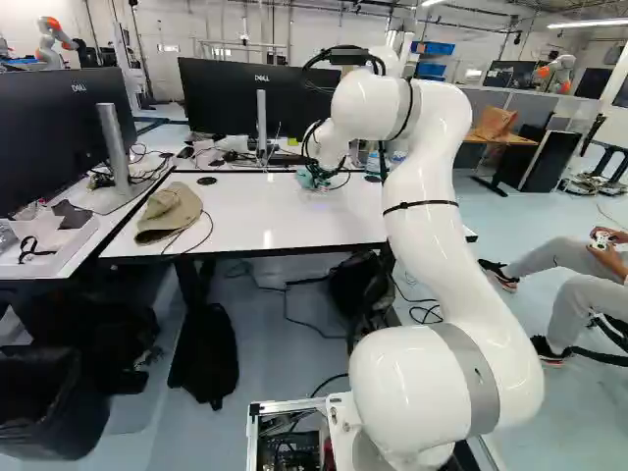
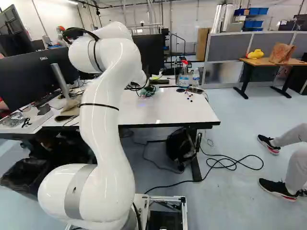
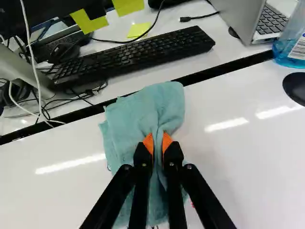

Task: Clean the table with the green towel

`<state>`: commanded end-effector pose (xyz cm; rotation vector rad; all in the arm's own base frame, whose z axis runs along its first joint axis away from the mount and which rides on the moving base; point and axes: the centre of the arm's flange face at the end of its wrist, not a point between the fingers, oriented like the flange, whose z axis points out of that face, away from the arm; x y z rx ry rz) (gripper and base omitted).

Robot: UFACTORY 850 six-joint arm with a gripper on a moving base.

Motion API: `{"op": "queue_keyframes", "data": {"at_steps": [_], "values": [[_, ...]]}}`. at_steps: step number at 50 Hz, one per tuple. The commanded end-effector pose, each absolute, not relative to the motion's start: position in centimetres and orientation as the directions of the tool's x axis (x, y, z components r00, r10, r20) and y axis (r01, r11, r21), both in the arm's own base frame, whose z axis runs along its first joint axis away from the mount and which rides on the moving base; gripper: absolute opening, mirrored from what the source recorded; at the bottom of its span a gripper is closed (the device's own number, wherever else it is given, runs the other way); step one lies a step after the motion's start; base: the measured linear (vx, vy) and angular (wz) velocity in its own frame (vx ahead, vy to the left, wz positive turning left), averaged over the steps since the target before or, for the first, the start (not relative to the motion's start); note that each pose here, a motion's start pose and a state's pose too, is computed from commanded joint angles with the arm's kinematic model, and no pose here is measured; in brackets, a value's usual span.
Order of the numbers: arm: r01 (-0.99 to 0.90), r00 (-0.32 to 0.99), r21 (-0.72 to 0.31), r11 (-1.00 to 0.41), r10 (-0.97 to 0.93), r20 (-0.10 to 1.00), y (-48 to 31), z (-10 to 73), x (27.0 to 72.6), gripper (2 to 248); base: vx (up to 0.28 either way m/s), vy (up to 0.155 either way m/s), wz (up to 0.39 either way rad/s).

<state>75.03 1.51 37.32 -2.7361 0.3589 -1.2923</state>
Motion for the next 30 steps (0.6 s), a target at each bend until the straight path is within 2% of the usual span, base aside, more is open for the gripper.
{"op": "queue_keyframes", "data": {"at_steps": [30], "values": [[-0.112,0.638,-0.182,-0.977,-0.211,0.740,6.1,37.6,73.5,41,0.000,0.000,0.000]]}}
